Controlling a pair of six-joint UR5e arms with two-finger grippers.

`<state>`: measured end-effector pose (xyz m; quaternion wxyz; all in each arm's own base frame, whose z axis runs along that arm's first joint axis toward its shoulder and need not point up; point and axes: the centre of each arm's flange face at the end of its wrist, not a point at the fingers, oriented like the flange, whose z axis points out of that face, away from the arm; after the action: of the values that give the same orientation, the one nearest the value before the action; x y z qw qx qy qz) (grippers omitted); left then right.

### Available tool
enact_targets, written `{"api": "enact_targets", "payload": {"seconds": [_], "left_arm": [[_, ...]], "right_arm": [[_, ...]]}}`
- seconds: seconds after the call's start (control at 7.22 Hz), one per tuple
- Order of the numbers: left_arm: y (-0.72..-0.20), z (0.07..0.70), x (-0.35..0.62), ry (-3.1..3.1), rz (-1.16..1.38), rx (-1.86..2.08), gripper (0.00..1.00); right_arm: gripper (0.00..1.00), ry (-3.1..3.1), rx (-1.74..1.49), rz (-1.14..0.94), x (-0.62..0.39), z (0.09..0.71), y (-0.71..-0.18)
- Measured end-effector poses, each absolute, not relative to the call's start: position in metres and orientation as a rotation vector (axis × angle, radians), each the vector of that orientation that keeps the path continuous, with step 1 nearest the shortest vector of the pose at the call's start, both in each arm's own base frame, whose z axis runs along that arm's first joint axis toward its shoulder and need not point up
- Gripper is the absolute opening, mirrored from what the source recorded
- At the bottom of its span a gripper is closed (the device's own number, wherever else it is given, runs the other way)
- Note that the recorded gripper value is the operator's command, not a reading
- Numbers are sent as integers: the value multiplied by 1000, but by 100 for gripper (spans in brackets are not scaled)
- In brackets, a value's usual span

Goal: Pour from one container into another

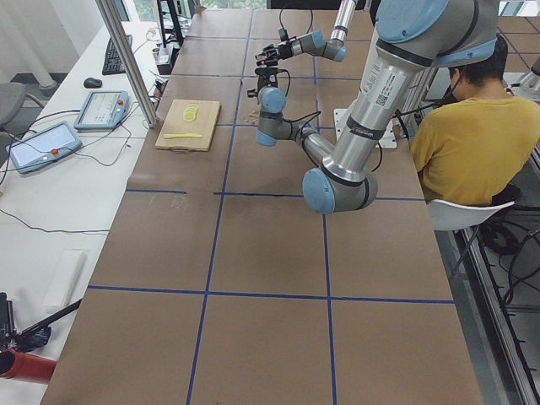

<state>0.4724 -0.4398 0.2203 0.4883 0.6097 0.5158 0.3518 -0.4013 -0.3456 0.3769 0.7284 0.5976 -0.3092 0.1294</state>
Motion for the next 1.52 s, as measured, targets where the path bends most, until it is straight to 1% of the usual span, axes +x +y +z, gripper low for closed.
{"api": "enact_targets", "payload": {"seconds": [0.42, 0.83, 1.11, 1.52], "left_arm": [[-438, 223, 477, 1254, 860, 1473, 0], [-432, 224, 483, 1261, 869, 1464, 0], [-430, 225, 487, 1265, 873, 1459, 0], [-426, 225, 490, 1271, 876, 1454, 0]], "right_arm": [[0, -659, 1283, 216, -412, 261, -346], [0, -637, 1258, 172, -433, 175, -355], [0, -584, 1267, 93, -432, 150, -359], [0, -540, 1270, 41, -436, 138, -359]]}}
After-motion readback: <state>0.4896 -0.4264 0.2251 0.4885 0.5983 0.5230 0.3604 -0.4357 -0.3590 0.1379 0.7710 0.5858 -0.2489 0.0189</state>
